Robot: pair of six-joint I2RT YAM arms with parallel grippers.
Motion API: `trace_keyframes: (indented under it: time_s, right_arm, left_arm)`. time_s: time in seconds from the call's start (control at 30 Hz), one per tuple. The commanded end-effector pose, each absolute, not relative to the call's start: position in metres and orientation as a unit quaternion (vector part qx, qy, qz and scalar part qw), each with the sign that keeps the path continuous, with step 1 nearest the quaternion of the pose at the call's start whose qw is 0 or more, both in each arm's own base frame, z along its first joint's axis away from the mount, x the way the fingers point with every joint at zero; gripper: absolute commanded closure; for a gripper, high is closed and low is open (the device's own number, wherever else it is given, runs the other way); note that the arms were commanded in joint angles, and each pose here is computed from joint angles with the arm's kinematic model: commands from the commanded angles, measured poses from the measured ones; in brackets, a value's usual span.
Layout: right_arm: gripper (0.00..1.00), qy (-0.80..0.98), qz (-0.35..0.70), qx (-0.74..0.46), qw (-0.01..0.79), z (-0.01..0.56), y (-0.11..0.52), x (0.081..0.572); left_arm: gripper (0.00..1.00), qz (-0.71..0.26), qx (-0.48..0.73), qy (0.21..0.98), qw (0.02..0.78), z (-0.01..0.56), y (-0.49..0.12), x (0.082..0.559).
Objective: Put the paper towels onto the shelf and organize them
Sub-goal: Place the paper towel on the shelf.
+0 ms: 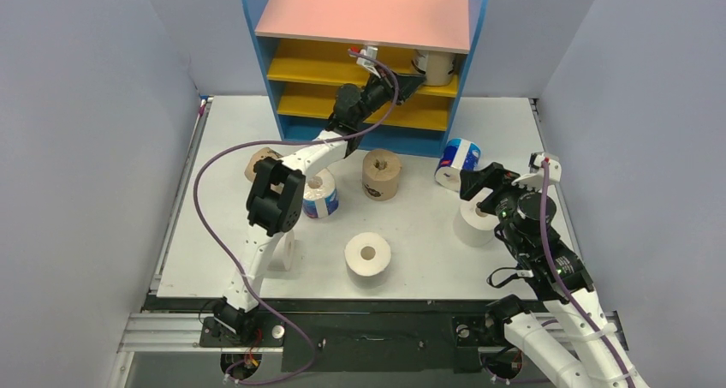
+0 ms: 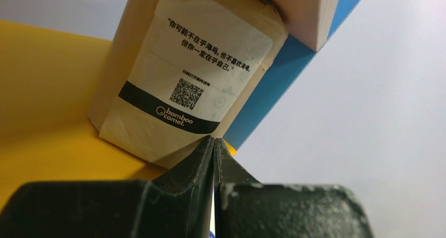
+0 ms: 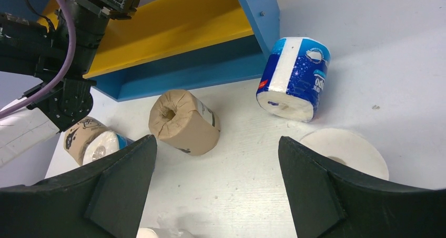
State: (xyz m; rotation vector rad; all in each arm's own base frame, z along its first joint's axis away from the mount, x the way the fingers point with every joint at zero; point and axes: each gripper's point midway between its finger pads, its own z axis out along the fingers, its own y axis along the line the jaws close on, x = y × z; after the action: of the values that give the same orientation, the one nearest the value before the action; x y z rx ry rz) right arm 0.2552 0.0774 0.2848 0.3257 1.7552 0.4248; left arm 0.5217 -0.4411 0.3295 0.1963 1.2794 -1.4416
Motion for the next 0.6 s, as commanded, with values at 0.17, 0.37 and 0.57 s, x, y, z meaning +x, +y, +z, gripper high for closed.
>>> trace_keyframes:
  time_s: [0.17, 0.37, 0.57]
  right_arm:
    - [0.19, 0.756, 0.166, 0.143, 0.617, 0.284, 0.070, 0.255]
    - [0.19, 0.757, 0.161, 0.143, 0.617, 0.281, 0.069, 0.254]
    - [0.19, 0.758, 0.159, 0.142, 0.616, 0.279, 0.068, 0.254]
  left_arm:
    - [1.00, -0.620, 0.086, 0.530, 0.573, 0.349, -0.459, 0.526]
    - [1.00, -0.615, 0.083, 0.532, 0.576, 0.346, -0.462, 0.527]
    - [1.00, -0.615, 0.080, 0.533, 0.576, 0.345, -0.464, 0.528]
